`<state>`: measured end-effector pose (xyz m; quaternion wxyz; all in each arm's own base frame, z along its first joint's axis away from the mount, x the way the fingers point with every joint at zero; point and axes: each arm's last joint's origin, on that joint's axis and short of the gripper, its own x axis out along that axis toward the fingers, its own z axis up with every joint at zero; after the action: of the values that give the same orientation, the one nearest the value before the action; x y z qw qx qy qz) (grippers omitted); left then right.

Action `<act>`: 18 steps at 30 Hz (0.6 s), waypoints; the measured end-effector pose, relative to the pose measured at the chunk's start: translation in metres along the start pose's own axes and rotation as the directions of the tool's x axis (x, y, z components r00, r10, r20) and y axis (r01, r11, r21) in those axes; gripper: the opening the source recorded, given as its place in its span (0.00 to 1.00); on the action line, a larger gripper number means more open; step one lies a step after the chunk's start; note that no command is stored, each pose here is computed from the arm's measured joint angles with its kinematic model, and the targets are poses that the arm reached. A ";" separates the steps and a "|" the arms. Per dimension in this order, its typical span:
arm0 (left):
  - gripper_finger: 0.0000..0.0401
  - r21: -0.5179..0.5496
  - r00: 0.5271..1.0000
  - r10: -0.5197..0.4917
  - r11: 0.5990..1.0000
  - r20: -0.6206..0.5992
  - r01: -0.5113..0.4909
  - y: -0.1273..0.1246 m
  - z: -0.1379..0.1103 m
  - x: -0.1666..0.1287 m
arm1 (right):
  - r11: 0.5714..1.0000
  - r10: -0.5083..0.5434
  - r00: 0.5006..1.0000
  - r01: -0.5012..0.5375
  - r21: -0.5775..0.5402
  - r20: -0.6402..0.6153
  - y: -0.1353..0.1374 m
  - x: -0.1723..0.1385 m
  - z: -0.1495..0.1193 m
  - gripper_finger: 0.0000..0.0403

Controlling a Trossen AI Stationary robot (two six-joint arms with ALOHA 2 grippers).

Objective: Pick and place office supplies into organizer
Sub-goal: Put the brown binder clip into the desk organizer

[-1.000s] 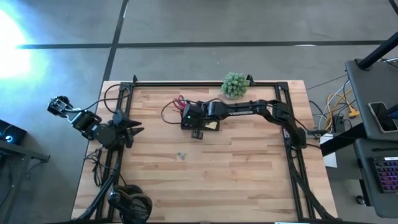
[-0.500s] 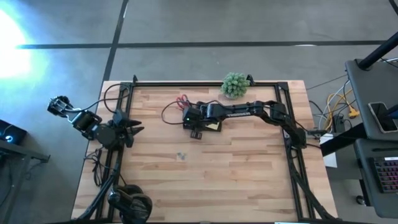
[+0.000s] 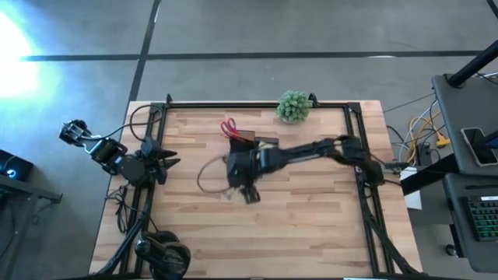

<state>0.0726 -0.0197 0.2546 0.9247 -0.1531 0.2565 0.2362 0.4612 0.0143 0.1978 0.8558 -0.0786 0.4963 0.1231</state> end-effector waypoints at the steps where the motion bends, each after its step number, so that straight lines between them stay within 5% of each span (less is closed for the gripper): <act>1: 0.32 0.000 1.000 0.000 1.000 0.000 0.000 0.000 0.000 0.000 | 1.000 -0.006 1.000 0.006 -0.008 -0.005 0.004 0.009 0.000 0.46; 18: 0.32 -0.001 1.000 0.000 1.000 -0.004 0.000 0.000 0.000 0.000 | 0.997 -0.027 0.999 0.026 0.067 0.020 0.013 0.068 0.007 0.43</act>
<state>0.0726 -0.0198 0.2541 0.9241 -0.1540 0.2582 0.2359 0.4958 0.0371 0.1417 0.8645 -0.0554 0.4903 0.0958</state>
